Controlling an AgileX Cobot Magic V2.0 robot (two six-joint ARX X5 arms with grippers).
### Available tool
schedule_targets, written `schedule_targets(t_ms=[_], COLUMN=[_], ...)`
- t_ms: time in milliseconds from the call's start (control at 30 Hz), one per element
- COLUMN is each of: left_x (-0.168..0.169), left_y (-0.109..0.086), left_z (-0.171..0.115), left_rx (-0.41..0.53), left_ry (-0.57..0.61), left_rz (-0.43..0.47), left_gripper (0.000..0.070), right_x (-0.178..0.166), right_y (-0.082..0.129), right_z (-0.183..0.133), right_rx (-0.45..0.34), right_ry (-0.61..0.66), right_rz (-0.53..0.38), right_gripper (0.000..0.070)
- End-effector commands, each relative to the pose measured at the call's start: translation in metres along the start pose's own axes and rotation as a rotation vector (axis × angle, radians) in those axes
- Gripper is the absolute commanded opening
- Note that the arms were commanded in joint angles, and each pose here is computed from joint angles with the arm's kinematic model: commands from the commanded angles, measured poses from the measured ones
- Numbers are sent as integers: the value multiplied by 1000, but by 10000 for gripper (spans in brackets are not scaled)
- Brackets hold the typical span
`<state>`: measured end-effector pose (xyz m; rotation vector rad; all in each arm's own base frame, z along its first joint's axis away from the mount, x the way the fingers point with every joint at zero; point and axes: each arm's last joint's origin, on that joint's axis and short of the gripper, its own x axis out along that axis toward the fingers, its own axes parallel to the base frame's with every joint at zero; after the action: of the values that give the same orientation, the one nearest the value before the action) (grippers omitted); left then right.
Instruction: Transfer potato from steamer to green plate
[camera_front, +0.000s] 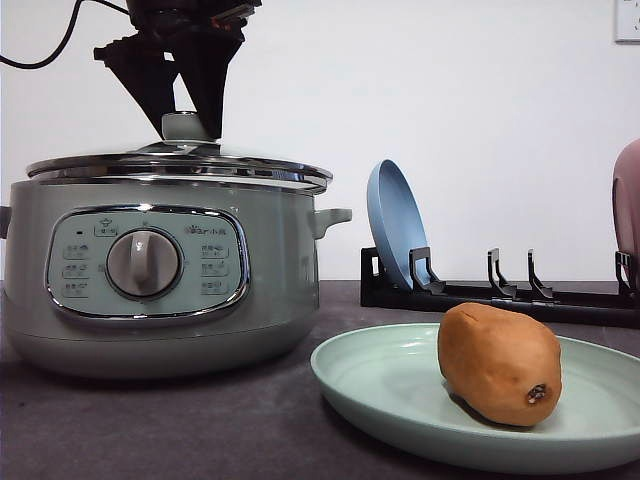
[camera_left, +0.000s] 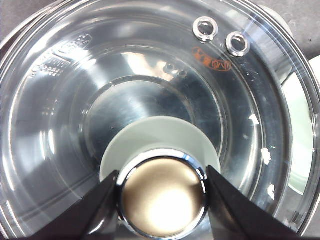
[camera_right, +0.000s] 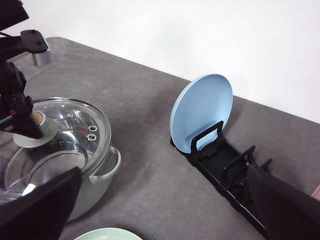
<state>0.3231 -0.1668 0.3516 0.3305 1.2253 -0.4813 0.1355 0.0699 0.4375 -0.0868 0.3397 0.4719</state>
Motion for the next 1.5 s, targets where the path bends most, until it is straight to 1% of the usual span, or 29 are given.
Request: schedule_targets(t_ms=[0, 500, 1033, 1300, 1333, 1367, 1400, 1467], left_x=[-1, -1, -1, -1, -1, -1, -1, -1], left_y=[0, 9, 6, 7, 7, 7, 7, 7], left_z=[5, 7, 3, 5, 5, 6, 6, 7], left_rx=[10, -11, -8, -16, -16, -19, -19, -19], left_ry=[-18, -38, -1, -21, -23, -26, -31, -41], left_rz=[33, 47, 38, 38, 38, 39, 39, 40], left_gripper=[1, 1, 1, 5, 14, 42, 95, 232], right_x=[-1, -1, -1, -1, -1, -1, -1, -1], right_y=[1, 1, 0, 1, 1, 1, 1, 1], right_z=[5, 5, 5, 5, 5, 5, 5, 5], right_rx=[-13, -13, -17, -17, -17, -16, -16, -16], right_ry=[-19, -19, -22, -21, -21, -21, -21, -21], right_rz=[3, 3, 3, 3, 3, 3, 3, 3], right_gripper=[683, 683, 683, 683, 683, 683, 683, 683])
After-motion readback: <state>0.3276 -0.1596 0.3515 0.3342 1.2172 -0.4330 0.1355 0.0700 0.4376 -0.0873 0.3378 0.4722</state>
